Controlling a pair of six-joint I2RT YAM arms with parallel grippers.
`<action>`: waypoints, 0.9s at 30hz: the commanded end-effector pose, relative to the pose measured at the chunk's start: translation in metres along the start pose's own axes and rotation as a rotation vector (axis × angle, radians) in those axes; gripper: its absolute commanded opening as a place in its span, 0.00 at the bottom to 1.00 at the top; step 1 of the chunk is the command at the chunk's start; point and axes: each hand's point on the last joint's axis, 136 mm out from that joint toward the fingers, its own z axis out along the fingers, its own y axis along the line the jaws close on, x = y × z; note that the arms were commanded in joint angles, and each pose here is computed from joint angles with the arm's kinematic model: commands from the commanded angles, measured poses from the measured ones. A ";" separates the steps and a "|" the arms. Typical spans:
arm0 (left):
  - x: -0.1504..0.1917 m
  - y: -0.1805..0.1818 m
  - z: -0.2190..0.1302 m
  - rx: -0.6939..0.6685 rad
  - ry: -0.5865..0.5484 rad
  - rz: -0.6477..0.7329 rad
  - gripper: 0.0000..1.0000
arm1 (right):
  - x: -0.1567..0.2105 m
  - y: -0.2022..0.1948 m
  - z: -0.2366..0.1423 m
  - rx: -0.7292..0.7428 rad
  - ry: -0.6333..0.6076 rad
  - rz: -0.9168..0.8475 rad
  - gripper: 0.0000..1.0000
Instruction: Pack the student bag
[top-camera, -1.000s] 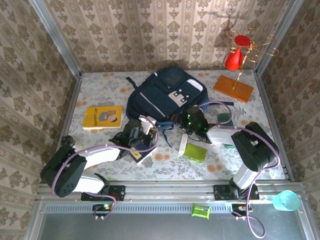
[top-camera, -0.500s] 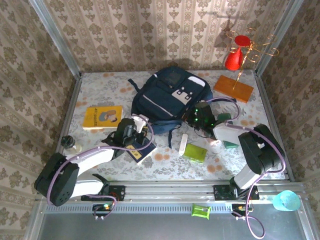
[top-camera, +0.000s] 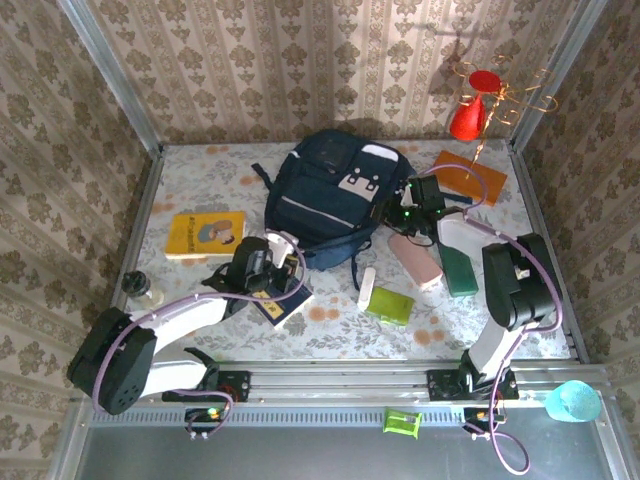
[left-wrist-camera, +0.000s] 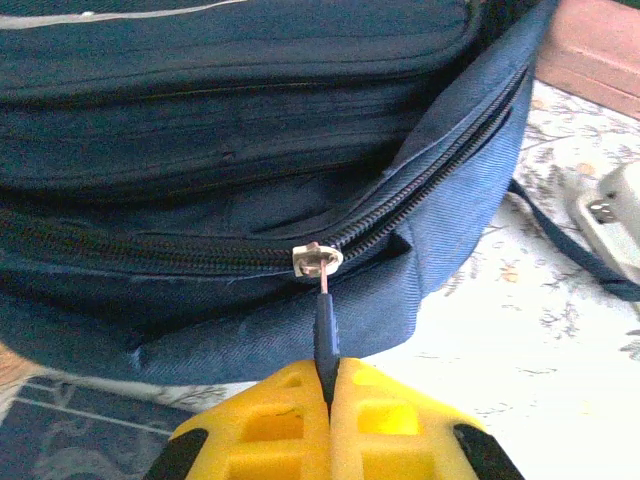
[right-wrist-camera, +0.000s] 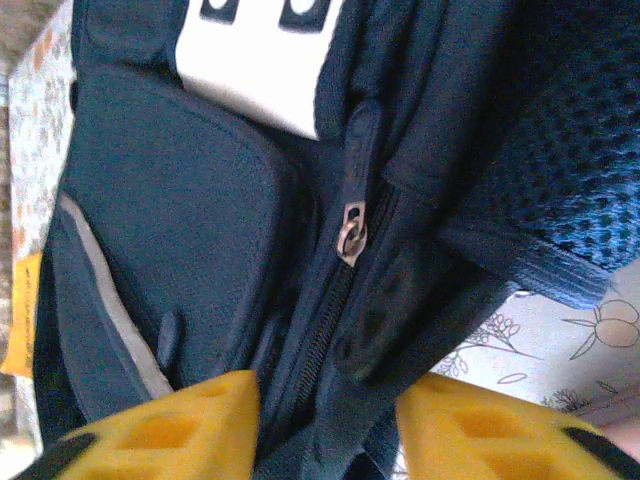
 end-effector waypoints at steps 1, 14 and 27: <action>-0.015 -0.019 0.001 0.061 -0.031 -0.012 0.00 | 0.013 0.017 -0.019 -0.066 -0.003 0.005 0.55; -0.028 -0.034 0.008 0.088 -0.052 0.014 0.00 | 0.088 0.052 -0.017 -0.110 0.007 0.122 0.80; -0.016 -0.028 0.001 0.043 -0.028 0.067 0.00 | 0.079 0.048 0.013 -0.040 -0.080 0.134 0.39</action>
